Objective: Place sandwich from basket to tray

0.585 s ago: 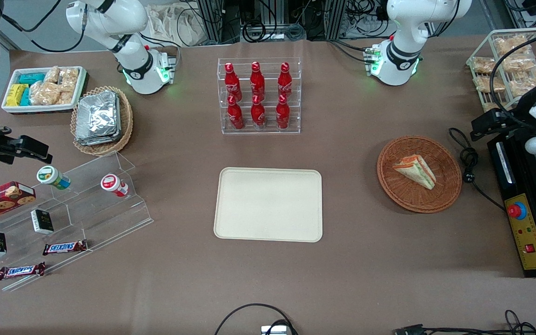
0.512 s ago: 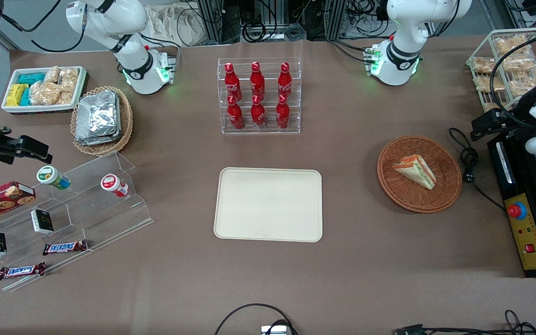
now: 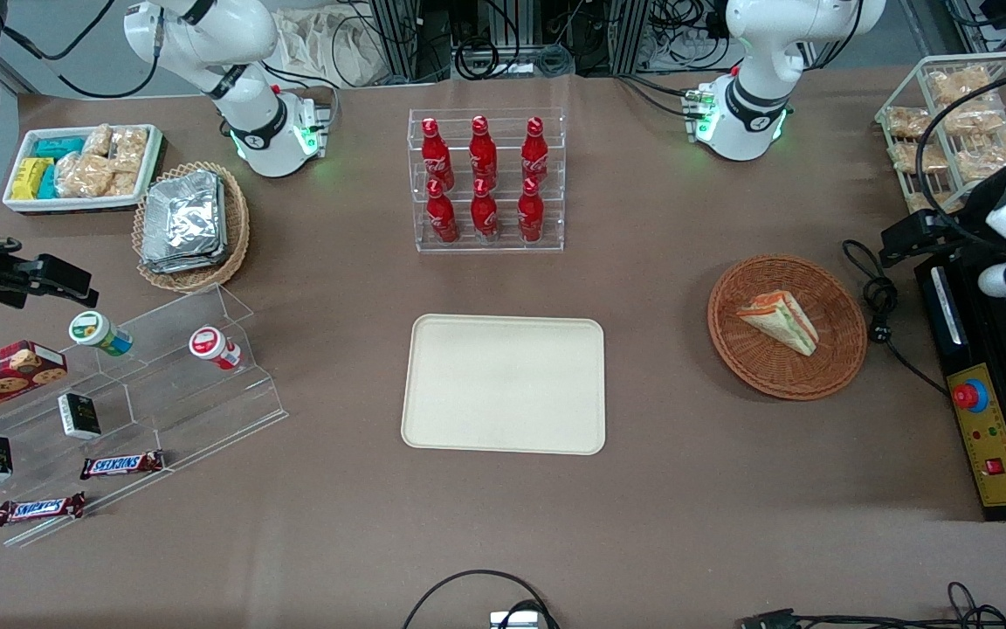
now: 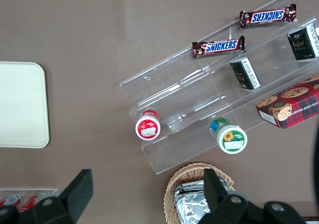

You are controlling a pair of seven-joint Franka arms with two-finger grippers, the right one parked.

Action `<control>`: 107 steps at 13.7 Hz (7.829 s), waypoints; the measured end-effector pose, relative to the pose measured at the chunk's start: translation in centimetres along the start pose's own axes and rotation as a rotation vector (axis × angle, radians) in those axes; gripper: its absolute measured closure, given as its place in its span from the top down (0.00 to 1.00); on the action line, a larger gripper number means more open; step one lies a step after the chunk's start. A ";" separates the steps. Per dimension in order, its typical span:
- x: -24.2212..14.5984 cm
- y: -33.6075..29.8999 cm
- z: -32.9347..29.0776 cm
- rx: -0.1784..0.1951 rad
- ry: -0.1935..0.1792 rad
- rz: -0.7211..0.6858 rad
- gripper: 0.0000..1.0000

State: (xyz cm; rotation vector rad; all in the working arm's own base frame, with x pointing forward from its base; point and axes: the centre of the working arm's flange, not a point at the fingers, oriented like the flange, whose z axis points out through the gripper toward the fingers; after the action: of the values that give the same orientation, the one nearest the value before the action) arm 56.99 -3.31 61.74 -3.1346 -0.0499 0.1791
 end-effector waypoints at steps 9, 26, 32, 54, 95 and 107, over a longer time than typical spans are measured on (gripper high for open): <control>1.1 0.1 13.7 0.000 0.016 -0.342 1.00; -7.0 -0.8 33.0 -0.009 0.129 -0.688 1.00; -7.4 -2.2 36.4 -0.035 0.158 -0.727 1.00; -6.5 -2.1 36.7 -0.034 0.203 -0.568 0.16; 1.8 37.1 35.6 0.014 0.168 0.237 0.16; 2.2 38.3 39.0 0.021 0.140 0.246 0.36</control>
State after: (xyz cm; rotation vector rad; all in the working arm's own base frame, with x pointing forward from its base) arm 55.98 -41.51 22.64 -3.1131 0.3359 -0.0412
